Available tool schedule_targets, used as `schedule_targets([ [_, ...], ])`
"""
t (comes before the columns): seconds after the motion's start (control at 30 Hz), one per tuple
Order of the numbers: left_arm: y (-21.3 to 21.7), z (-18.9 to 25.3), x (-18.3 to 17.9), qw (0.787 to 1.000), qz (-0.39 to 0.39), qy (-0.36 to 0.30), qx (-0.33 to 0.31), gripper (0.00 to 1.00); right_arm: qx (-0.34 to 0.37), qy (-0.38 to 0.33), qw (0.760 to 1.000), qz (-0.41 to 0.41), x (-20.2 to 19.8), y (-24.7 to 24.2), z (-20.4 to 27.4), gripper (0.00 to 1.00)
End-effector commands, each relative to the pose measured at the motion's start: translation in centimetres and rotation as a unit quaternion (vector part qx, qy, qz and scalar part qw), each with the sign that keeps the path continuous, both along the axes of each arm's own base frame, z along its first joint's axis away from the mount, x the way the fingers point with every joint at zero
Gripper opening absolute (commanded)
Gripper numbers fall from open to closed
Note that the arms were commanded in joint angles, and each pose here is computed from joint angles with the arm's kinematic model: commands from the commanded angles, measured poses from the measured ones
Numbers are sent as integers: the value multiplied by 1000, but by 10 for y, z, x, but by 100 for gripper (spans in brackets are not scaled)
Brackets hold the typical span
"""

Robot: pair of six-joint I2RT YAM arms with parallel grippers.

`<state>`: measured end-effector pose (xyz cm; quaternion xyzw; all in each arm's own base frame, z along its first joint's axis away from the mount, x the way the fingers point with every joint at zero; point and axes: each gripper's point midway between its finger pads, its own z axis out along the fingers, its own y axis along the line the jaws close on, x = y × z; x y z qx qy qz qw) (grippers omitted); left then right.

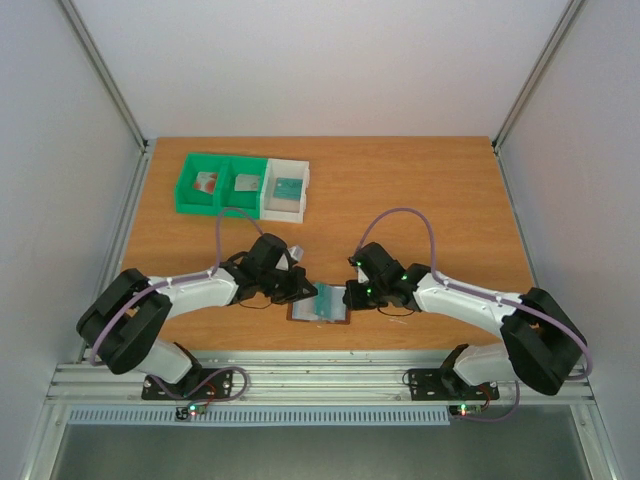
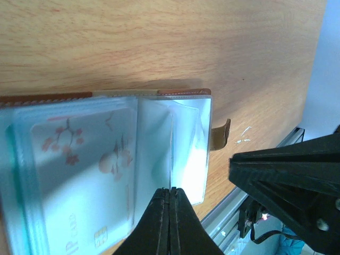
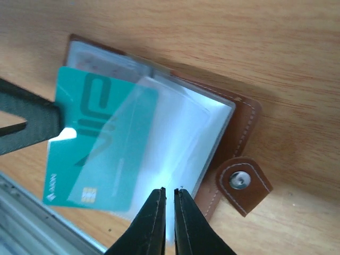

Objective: Take the credit cards out of the card holder

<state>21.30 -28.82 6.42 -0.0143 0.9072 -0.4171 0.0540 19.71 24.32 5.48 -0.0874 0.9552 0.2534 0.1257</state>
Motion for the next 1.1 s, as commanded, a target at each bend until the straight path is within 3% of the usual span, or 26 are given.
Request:
schedule_targets([
  [0.0, 5, 16, 9, 999, 5, -42, 11, 0, 22, -28, 999, 20, -1, 2, 25, 7],
  [0.5, 22, 62, -6, 995, -35, -87, 39, 0, 91, -71, 989, 90, -27, 3, 88, 18],
  [0.77, 11, 107, -42, 986, -125, -98, -48, 0, 98, -87, 983, 130, -43, -4, 128, 23],
  [1.07, -7, 133, -76, 965, -204, -98, -130, 0, 140, -62, 971, 183, -58, 12, 153, 39],
])
